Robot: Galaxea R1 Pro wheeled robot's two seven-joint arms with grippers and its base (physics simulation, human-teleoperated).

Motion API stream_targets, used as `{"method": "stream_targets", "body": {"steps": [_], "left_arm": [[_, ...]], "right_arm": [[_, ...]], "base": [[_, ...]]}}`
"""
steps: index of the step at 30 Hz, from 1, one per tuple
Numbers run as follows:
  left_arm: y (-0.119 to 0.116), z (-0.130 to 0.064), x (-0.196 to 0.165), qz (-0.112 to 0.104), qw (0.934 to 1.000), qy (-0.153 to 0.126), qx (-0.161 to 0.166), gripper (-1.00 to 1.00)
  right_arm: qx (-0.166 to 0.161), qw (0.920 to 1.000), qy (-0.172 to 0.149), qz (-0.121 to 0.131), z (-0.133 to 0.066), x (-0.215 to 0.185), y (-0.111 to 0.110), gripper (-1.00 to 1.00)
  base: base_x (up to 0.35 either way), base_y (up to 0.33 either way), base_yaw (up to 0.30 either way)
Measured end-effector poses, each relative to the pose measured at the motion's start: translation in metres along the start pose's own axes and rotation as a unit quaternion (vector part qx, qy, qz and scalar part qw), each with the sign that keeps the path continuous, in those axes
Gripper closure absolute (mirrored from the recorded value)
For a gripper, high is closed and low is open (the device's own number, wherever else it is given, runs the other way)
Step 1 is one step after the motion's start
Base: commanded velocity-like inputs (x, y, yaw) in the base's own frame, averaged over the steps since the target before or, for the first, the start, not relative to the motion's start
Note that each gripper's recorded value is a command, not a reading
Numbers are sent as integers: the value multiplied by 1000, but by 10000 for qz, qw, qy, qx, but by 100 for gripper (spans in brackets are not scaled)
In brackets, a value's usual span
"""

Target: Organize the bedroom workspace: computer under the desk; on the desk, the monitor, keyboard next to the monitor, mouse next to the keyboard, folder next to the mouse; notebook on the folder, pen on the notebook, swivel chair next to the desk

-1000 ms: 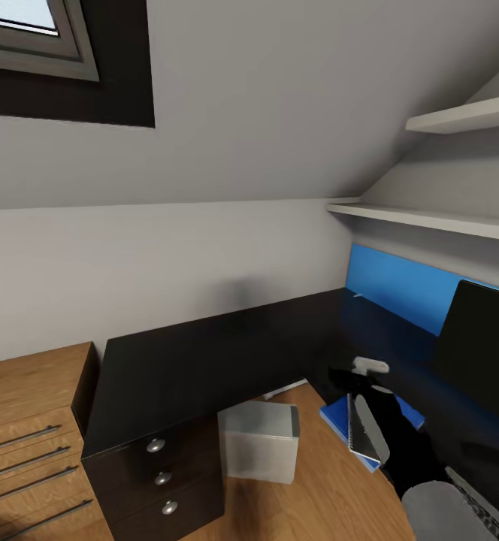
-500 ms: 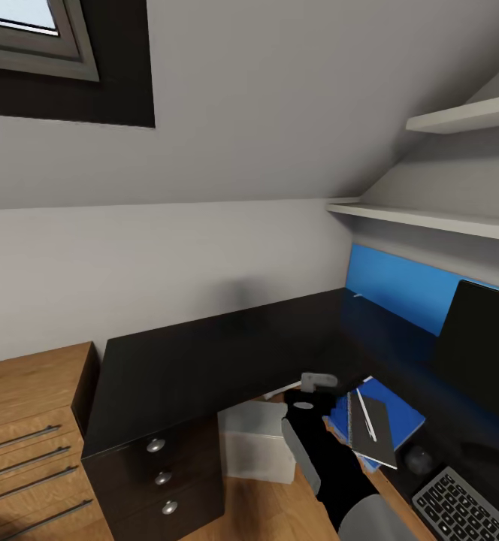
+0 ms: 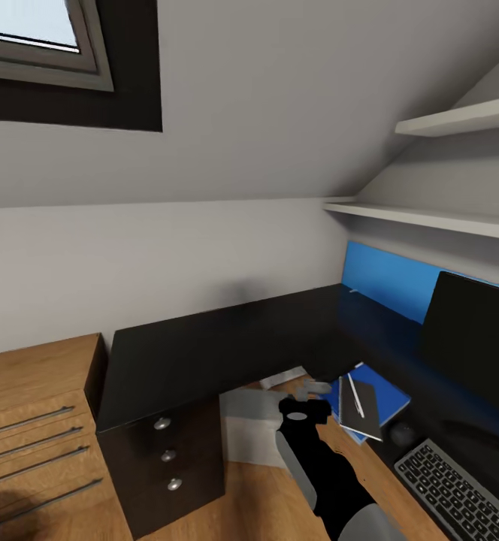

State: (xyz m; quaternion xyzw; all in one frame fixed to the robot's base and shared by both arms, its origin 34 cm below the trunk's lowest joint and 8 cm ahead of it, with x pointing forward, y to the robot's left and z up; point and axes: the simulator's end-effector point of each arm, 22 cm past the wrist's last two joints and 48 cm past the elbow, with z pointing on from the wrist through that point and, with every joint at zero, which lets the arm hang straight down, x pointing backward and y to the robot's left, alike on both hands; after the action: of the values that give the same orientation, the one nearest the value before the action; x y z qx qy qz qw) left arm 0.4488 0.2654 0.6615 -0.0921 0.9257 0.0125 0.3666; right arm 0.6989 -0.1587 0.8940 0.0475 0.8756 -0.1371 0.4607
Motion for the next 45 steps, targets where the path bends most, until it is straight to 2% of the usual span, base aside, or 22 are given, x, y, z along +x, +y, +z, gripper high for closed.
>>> {"method": "stream_targets", "body": {"steps": [5,8,10,12,16,20,25,30,33,36,40,43,45], "left_arm": [[12,1,-5,57,9999,-47,-69,-100],[19,1,-10,21,9999,-100,-121,-100],[25,0,-13,-53,9997,-132,-182,-100],[42,-1,-18,-241,9989,-193,-348,-100],[48,-4,-22,-308,9984,-212,-413,-100],[50,-9,-25,-342,9982,-212,-442,-100],[51,-14,-27,-353,9981,-195,-455,-100],[51,-19,-28,-363,9982,-162,-457,-100],[48,-21,-14,-368,9984,8,-440,-100],[46,-24,0,-367,9983,170,-426,-100],[41,-29,30,-328,9974,528,-376,-100],[37,-30,40,-268,9966,699,-339,-100],[35,-30,41,-229,9965,743,-321,-100]], "right_arm": [[12,10000,3,81,5,22,1,-100],[59,9999,-39,77,12,44,3,-100],[65,10000,-65,-13,14,57,5,-100],[11,9992,-176,-346,16,87,14,-100],[-30,9979,-249,-590,13,101,17,-100],[-32,9964,-140,-841,13,123,13,-100],[-186,9946,22,-1020,12,147,11,-100],[-545,9919,175,-1133,10,176,13,-100],[-855,9891,243,-1176,6,201,13,-100],[-978,9879,246,-1180,2,205,13,-100],[-1093,9876,162,-1114,-2,204,15,-100],[-1104,9884,55,-1044,-5,204,10,-100],[-1076,9894,-125,-964,-7,204,1,-100]], "base": [[-312,-110,124],[-193,-69,228],[-86,-30,256],[-33,-12,269],[-18,-6,272],[-7,-2,272],[-2,-1,188],[-1,0,57],[0,0,12],[0,0,5],[0,0,2],[0,0,0],[0,0,0]]}}
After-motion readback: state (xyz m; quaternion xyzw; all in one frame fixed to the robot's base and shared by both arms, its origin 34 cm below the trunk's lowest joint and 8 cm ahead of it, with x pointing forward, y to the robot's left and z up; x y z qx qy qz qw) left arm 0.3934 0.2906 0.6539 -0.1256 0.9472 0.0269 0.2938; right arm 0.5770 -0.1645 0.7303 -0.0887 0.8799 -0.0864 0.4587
